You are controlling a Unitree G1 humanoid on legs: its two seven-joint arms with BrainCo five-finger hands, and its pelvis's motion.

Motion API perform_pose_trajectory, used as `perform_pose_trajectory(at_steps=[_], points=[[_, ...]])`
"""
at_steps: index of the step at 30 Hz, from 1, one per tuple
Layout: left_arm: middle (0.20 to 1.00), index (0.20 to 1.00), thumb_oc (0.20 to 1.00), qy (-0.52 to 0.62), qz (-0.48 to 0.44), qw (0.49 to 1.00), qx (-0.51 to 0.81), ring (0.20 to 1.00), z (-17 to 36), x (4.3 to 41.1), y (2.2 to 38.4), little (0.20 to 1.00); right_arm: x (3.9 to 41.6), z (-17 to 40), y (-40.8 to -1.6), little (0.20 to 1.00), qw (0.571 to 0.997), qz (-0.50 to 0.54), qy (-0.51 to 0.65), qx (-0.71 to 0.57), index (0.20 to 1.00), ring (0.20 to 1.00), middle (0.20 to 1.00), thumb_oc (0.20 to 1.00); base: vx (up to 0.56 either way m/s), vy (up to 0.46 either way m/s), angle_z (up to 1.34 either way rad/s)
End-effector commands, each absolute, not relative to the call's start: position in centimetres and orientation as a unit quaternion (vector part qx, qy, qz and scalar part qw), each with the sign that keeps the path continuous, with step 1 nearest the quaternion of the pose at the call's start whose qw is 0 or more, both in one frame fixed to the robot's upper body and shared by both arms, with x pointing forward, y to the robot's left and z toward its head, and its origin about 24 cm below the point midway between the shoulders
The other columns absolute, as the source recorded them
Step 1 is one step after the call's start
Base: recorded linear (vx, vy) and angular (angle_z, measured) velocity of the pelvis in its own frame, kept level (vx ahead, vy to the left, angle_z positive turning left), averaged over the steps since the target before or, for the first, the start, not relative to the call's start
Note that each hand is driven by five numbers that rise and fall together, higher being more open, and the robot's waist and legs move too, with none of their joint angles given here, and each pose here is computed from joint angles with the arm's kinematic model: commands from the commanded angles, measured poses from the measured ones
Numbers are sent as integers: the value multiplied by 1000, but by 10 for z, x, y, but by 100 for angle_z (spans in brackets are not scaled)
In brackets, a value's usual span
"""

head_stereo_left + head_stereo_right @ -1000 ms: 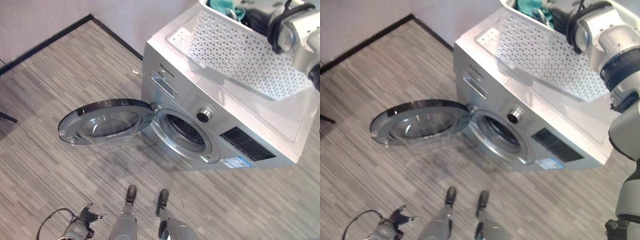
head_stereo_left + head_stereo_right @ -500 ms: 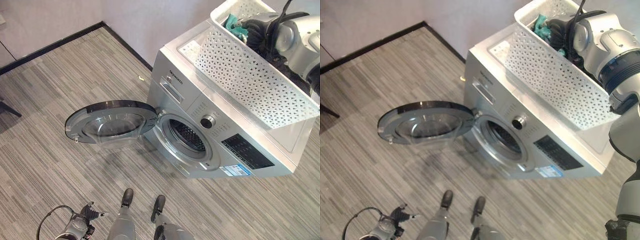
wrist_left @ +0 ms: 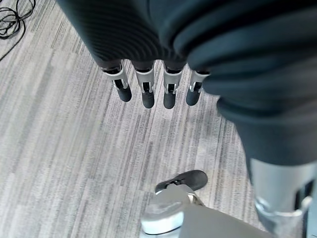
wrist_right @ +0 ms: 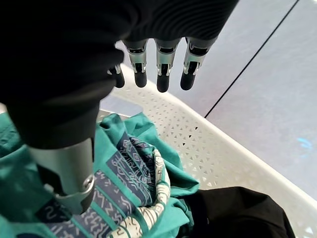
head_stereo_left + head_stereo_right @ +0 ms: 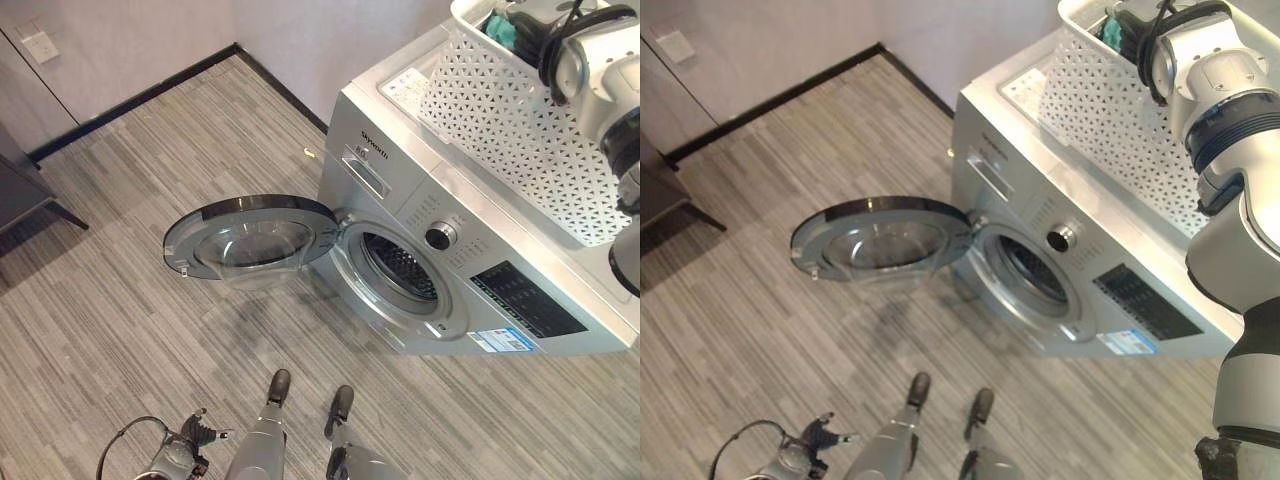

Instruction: Grab the laundry basket,head to the washer,open it,put in the laundry and shut it.

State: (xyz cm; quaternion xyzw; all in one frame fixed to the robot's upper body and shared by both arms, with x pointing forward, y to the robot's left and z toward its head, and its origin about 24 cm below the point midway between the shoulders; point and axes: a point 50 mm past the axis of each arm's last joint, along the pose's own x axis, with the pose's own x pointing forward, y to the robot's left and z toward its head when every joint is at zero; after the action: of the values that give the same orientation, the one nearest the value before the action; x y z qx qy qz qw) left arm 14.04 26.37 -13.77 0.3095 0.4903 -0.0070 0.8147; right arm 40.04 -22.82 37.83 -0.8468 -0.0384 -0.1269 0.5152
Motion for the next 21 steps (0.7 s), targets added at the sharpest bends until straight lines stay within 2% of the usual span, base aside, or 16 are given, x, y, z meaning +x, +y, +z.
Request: perform_pose_trajectory(at_steps=[1,5,9,16,21], points=[[1000,1000,1000,446,21,837,318,1000,-118,180,272,1000,377,414,-269,1000,498,-216,14,-840,1000,1000,1000,1000,25,-4,4],[1000,1000,1000,440,8,839,320,1000,-117,184,269,1000,377,401,-286,1000,497,-211,75,-838,1000,1000,1000,1000,32,-26,6],[1000,1000,1000,439,-7,845,305,1000,-119,189,259,1000,377,395,-292,1000,532,-204,109,-814,1000,1000,1000,1000,13,-5,2],[1000,1000,1000,447,5,843,299,1000,-118,189,261,1000,386,394,-269,1000,581,-192,58,-788,1000,1000,1000,1000,-7,-6,-4],[1000,1000,1000,463,24,837,292,1000,-123,178,265,1000,394,403,-226,1000,602,-175,-66,-776,1000,1000,1000,1000,-2,-16,-4]])
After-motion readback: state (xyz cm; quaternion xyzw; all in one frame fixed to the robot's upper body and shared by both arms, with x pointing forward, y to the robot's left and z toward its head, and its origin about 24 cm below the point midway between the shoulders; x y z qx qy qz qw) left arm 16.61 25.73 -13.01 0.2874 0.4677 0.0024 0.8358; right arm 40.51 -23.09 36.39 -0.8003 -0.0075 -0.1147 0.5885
